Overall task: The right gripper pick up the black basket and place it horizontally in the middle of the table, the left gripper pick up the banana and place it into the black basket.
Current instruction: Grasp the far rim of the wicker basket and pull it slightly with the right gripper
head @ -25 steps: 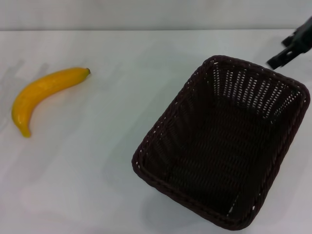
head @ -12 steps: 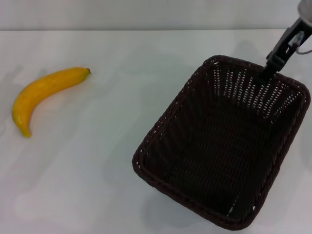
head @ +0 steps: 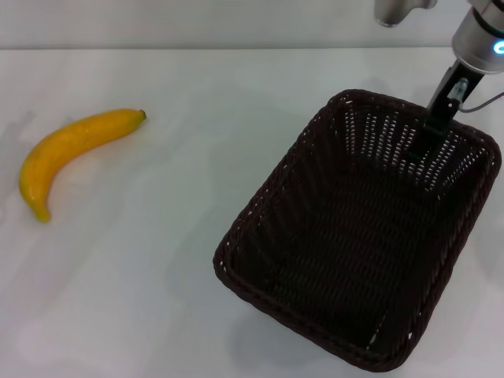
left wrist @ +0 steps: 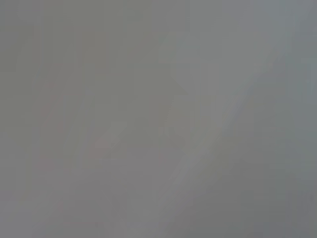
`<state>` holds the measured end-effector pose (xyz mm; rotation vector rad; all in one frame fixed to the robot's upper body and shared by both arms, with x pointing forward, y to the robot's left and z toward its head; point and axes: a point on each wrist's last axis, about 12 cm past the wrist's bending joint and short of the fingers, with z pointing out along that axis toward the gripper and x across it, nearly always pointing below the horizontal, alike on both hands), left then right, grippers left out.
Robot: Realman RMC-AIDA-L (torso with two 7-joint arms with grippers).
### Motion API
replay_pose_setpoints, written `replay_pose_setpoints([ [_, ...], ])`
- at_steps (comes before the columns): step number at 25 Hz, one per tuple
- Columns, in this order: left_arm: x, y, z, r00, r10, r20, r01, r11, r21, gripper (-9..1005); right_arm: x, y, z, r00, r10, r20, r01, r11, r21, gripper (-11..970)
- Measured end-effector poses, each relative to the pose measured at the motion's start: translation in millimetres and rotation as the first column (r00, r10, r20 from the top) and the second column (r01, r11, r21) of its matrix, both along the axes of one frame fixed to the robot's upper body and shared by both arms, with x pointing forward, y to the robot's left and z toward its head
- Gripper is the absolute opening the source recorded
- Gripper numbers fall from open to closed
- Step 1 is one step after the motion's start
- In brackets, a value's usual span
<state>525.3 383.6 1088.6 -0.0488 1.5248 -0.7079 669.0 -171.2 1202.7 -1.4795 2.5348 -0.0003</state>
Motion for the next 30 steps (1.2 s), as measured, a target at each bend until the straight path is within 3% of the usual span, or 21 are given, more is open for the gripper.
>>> replay_pose_setpoints([
  [4,-0.7,-0.5,-1.4,1.0,-0.007,-0.007,0.007,1.0,0.01,874,0.7,3.2,-0.3,1.0,0.008,0.011,-0.007,1.0,-0.022,845],
  [15,-1.8,2.5,-0.7,1.0,-0.005,-0.004,0.005,1.0,0.031,874,-3.8,13.3,-4.9,0.997,0.082,-0.005,-0.082,0.987,-0.136,651],
  [18,-2.0,1.6,-1.7,1.0,-0.013,-0.011,0.013,0.999,0.038,874,-1.9,15.4,0.1,0.998,0.068,-0.001,-0.068,0.992,-0.107,524],
  [25,-1.8,7.6,1.4,0.999,-0.043,-0.024,0.045,0.996,0.084,875,1.0,20.0,14.4,0.994,-0.104,-0.016,0.104,0.994,-0.02,317],
  [28,-2.7,13.6,5.7,0.999,-0.044,-0.009,0.045,0.994,0.098,875,2.9,12.0,20.3,0.973,-0.228,-0.043,0.23,0.973,0.03,223],
  [30,-2.6,15.3,7.6,0.999,-0.049,0.002,0.049,0.992,0.12,875,4.8,-0.8,25.7,0.94,-0.333,-0.079,0.338,0.939,0.067,219],
])
